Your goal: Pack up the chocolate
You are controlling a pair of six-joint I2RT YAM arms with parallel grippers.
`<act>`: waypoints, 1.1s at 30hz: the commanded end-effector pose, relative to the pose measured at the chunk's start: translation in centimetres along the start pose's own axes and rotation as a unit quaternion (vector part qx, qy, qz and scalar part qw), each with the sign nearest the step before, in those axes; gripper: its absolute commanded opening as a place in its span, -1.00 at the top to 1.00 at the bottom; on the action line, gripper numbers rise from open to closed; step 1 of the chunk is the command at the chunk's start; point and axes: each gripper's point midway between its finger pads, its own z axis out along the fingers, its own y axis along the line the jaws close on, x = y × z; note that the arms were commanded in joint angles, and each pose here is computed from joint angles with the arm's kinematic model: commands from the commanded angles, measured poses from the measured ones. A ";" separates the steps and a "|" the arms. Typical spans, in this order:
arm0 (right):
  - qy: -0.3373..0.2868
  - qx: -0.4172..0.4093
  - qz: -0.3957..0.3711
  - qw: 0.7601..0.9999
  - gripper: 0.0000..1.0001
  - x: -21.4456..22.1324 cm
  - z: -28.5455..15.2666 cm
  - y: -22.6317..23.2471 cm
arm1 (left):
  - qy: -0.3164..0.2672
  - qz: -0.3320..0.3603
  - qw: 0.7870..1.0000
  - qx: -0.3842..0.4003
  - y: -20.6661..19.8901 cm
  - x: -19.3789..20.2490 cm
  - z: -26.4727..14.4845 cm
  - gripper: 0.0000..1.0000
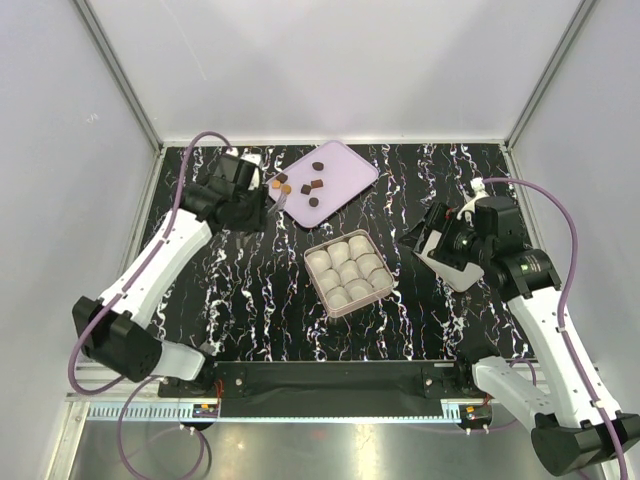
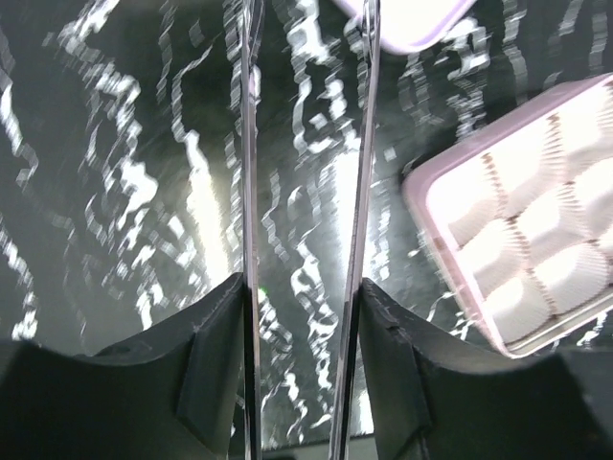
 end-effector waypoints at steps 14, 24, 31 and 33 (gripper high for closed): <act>-0.040 0.008 -0.035 0.999 -0.99 -2.5 0.3 0.2 | -0.045 0.074 0.996 0.017 -6.7 -6.0 8.5 0.05; -0.036 0.013 -0.037 0.999 -0.99 -2.5 0.9 -0.1 | -0.029 0.078 0.997 0.005 -7.2 -5.1 12.0 0.01; -0.038 0.017 -0.038 0.998 -1.00 -2.6 0.9 -0.2 | -0.014 0.079 0.997 0.005 -7.4 -4.3 13.5 0.04; -0.037 0.017 -0.039 0.998 -0.99 -2.5 0.9 -0.3 | -0.011 0.077 0.997 0.005 -7.4 -4.1 13.8 0.05</act>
